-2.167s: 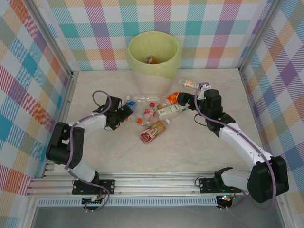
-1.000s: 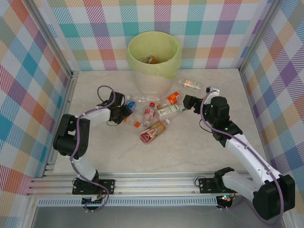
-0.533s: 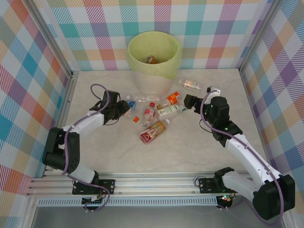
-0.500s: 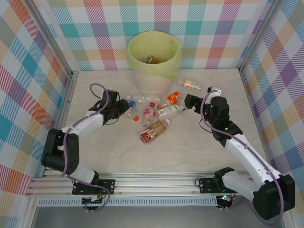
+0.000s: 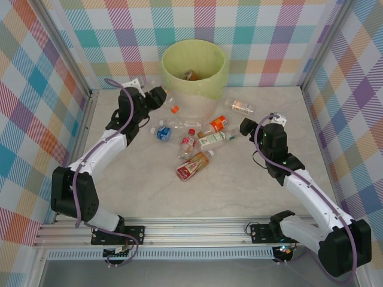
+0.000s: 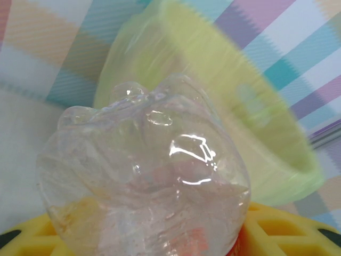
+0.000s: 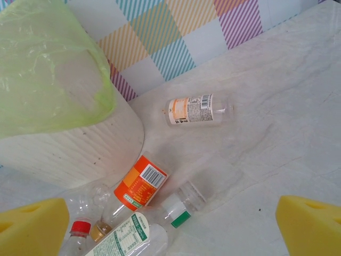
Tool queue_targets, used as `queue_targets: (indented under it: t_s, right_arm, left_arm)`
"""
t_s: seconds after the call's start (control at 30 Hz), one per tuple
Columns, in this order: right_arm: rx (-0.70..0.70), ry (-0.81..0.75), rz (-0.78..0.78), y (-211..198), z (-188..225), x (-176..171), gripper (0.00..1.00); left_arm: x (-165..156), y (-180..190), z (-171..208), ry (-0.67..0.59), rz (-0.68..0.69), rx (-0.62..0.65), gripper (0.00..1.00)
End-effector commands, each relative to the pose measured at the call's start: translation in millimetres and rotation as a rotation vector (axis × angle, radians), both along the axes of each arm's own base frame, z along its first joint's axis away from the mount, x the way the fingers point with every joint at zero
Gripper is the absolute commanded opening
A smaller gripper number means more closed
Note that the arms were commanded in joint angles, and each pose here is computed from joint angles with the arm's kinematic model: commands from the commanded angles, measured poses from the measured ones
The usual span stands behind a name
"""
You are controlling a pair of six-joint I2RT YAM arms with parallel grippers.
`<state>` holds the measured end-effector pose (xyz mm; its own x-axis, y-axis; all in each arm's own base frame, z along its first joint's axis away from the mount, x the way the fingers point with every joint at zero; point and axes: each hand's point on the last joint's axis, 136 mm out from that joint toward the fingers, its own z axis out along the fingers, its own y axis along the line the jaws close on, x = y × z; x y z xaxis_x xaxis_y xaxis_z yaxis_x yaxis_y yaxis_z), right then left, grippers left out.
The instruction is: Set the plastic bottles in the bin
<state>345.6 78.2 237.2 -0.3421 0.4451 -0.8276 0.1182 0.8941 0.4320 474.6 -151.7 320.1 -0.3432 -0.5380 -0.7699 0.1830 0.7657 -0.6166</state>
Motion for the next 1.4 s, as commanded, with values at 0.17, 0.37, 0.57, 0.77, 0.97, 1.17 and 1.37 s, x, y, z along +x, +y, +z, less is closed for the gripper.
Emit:
queue_targets:
  t_s: [0.17, 0.37, 0.57, 0.77, 0.97, 1.17, 1.37]
  right_arm:
    - [-0.001, 0.0, -0.034, -8, 6, -1, 1.0]
    - [0.003, 0.007, -0.006, -4, 8, -5, 1.0]
    - [-0.017, 0.023, 0.006, -5, 8, -11, 1.0]
    - [-0.013, 0.022, 0.005, -6, 8, -14, 1.0]
    - [-0.009, 0.022, 0.021, -4, 8, -15, 1.0]
    - [-0.016, 0.025, 0.031, -3, 8, -15, 1.0]
    - [-0.019, 0.044, 0.044, 1, -1, -12, 1.0]
  left_arm:
    - [49, -2, 102, -0.338, 0.076, -0.007, 0.44]
    - [95, -29, 105, -0.296, 0.007, 0.078, 0.44]
    - [127, -50, 80, -0.219, -0.031, 0.2, 0.43]
    - [140, -59, 72, -0.197, -0.026, 0.206, 0.44]
    - [133, -97, 64, -0.247, -0.148, 0.197, 0.5]
    - [130, -107, 71, -0.256, -0.171, 0.174, 0.77]
    - [128, -82, 71, -0.146, -0.079, 0.069, 0.99]
